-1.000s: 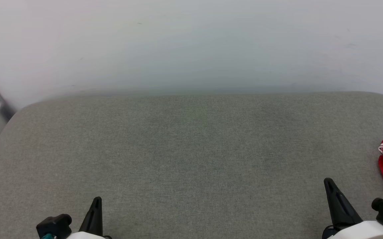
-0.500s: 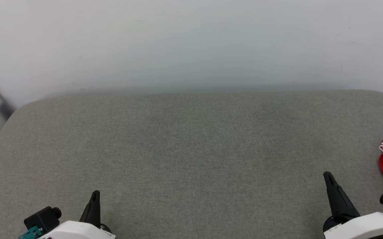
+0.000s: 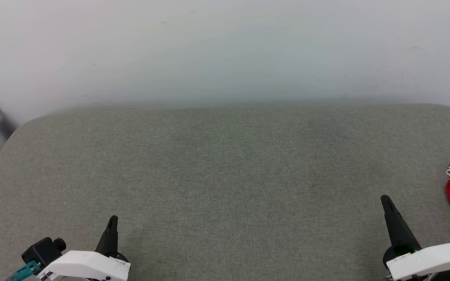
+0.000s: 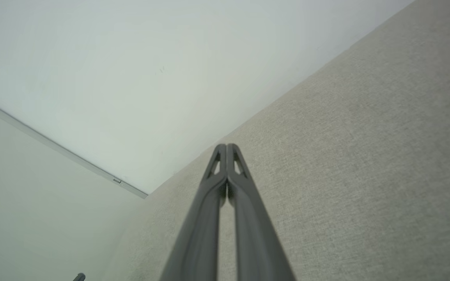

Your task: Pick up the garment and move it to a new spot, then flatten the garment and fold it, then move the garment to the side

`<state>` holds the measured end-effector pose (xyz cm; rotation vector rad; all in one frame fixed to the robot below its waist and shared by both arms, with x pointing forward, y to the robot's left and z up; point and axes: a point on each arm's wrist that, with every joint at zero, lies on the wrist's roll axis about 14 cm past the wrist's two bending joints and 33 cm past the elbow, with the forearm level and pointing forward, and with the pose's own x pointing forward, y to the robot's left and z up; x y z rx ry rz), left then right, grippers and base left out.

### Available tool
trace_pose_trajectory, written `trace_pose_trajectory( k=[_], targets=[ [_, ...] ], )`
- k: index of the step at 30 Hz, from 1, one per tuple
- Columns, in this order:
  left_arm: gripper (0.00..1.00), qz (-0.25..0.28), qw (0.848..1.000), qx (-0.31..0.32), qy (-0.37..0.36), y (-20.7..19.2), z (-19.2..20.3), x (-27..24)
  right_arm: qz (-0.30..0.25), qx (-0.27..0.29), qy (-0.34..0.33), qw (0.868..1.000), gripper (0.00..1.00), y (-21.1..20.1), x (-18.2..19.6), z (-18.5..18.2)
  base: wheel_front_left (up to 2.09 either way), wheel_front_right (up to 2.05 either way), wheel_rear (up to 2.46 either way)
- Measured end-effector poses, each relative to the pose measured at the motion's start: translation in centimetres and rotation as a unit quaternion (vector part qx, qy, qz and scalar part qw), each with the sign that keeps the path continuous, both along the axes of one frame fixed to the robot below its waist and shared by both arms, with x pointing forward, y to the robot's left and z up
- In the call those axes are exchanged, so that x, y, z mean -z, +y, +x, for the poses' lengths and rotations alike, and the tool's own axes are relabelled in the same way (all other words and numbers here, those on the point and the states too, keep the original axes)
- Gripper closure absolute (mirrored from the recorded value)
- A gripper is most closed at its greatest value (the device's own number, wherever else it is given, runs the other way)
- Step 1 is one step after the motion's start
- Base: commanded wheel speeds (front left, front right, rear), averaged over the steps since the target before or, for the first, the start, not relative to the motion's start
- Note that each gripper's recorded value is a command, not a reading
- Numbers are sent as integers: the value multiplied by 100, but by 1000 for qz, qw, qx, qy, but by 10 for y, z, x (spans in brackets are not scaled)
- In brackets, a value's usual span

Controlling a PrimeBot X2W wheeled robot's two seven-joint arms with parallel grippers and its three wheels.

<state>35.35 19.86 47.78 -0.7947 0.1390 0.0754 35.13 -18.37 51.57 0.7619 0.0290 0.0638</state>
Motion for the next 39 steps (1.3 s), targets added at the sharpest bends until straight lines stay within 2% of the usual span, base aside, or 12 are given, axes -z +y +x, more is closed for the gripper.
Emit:
trace_pose_trajectory(
  k=[17, 39],
  targets=[
    [100, -107, 994, -10, -7, 0, 9, -4, 111, 7, 6, 994, 100, -3, 3, 10, 0, 0, 0],
    [100, -220, 975, -16, -25, -1, 20, -12, 228, 17, 14, 973, 100, -8, 7, 20, 0, 0, 0]
  ],
)
